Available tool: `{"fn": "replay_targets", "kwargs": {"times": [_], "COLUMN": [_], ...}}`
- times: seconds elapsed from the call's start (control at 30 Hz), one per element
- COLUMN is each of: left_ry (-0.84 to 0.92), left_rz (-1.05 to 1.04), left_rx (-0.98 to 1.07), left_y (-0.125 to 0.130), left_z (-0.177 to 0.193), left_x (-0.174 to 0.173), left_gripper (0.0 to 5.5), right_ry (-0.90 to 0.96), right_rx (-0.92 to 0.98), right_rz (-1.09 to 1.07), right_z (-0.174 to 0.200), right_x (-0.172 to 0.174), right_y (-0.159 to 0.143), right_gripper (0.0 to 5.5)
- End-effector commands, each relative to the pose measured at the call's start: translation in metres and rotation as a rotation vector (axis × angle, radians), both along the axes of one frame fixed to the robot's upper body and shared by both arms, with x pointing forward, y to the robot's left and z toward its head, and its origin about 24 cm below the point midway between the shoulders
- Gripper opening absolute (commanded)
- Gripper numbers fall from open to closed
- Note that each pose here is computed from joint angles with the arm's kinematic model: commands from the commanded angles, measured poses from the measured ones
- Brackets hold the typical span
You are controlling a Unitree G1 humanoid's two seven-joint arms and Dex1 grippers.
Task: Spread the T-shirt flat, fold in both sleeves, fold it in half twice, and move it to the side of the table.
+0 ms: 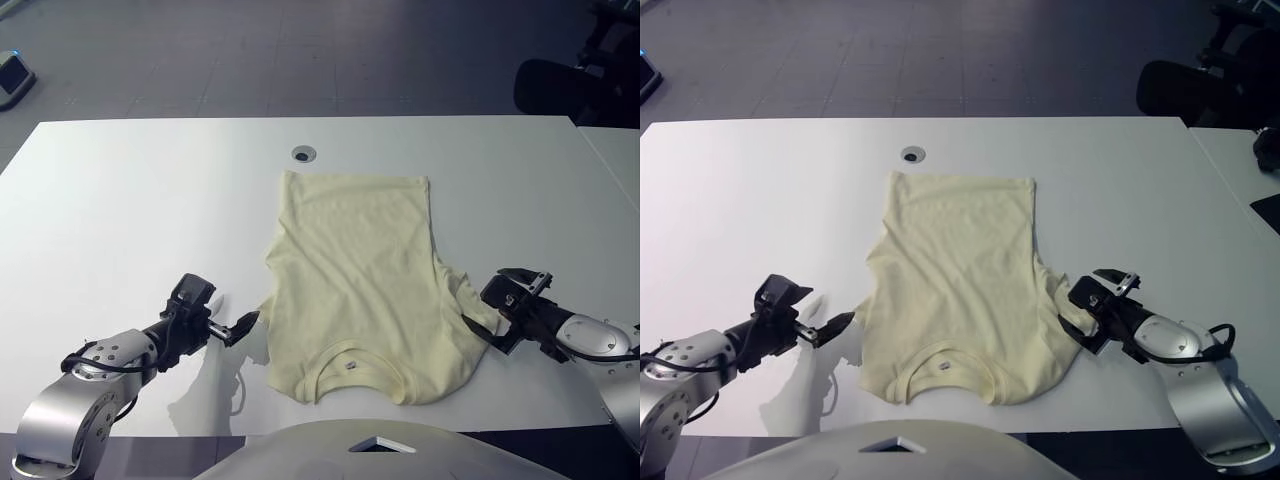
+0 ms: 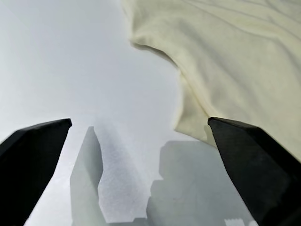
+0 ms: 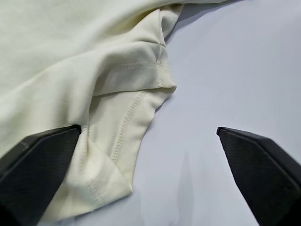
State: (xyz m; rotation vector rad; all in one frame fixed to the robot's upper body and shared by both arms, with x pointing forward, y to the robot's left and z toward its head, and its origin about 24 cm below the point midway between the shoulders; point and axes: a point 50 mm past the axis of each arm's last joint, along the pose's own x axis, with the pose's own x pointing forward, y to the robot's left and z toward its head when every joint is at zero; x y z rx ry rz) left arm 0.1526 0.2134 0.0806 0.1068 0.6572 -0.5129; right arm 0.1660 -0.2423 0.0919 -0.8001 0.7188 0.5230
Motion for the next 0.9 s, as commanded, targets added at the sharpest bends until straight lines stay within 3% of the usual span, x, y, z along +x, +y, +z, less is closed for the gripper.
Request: {"fn": "replay_targets", "kwargs": {"times": [0.03, 0.37, 0.9], "left_ry": [-0.01, -0.012, 0.149], "left_rz": [0.001, -0.034, 0.032], "left_rx": [0.011, 0.105, 0.354], "left_y": [-0.005, -0.012, 0.031], "left_z": [-0.002, -0.017, -0.032], "left_x": [0.001, 0.006, -0.019], "left_gripper": [5.4, 5.4, 5.4], "right_ry": [0.062, 0.062, 0.097], "right_rx": [0.01, 0.014, 0.003], "right_rz": [-0.008, 0.007, -0.067], "right_z": [-0.01, -0.01, -0.016], "right_x": [-0.003, 0.0, -0.021], "right_y": [-0.001, 0.0, -0.005], "right_gripper": [5.38, 5.38, 5.38]}}
